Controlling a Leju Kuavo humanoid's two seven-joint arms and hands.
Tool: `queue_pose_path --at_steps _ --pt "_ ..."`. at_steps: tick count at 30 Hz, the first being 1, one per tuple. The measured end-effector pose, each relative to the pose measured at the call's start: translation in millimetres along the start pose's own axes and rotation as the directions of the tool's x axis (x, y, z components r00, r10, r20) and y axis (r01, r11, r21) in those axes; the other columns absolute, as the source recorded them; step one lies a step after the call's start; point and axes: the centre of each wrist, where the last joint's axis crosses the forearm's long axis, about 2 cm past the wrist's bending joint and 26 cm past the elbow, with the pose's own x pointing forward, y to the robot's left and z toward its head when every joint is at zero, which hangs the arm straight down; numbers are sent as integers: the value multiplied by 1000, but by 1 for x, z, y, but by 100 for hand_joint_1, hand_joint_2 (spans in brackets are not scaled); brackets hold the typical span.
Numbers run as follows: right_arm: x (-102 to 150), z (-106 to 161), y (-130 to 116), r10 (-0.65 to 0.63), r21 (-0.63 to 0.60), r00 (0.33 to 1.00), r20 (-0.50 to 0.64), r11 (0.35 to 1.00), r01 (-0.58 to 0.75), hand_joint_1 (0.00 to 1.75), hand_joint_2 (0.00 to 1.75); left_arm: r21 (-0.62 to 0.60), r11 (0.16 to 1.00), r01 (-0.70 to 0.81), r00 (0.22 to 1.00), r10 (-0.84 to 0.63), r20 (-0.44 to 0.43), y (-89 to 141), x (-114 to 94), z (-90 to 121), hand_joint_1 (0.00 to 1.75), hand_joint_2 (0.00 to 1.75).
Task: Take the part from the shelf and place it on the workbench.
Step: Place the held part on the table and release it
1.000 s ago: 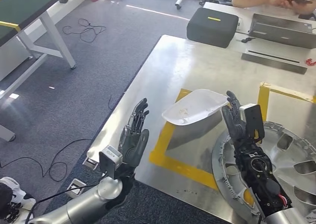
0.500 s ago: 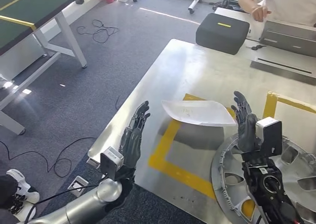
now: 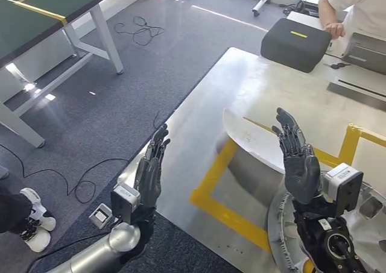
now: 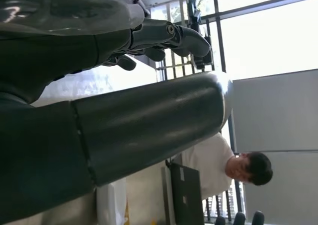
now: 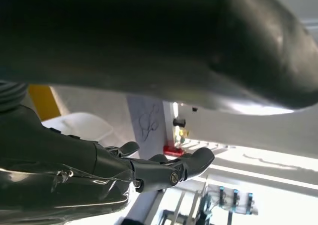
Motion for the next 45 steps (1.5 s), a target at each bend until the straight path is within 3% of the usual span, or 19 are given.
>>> queue_pose_path --at_steps 18,45 --pt "22 7 12 -39 64 997 62 997 35 0 0 6 1000 -2 1000 2 -9 -1 5 7 0 0" --pt "21 15 12 -69 64 997 38 996 66 0 0 3 1000 -12 1000 12 -10 -3 10 8 0 0"
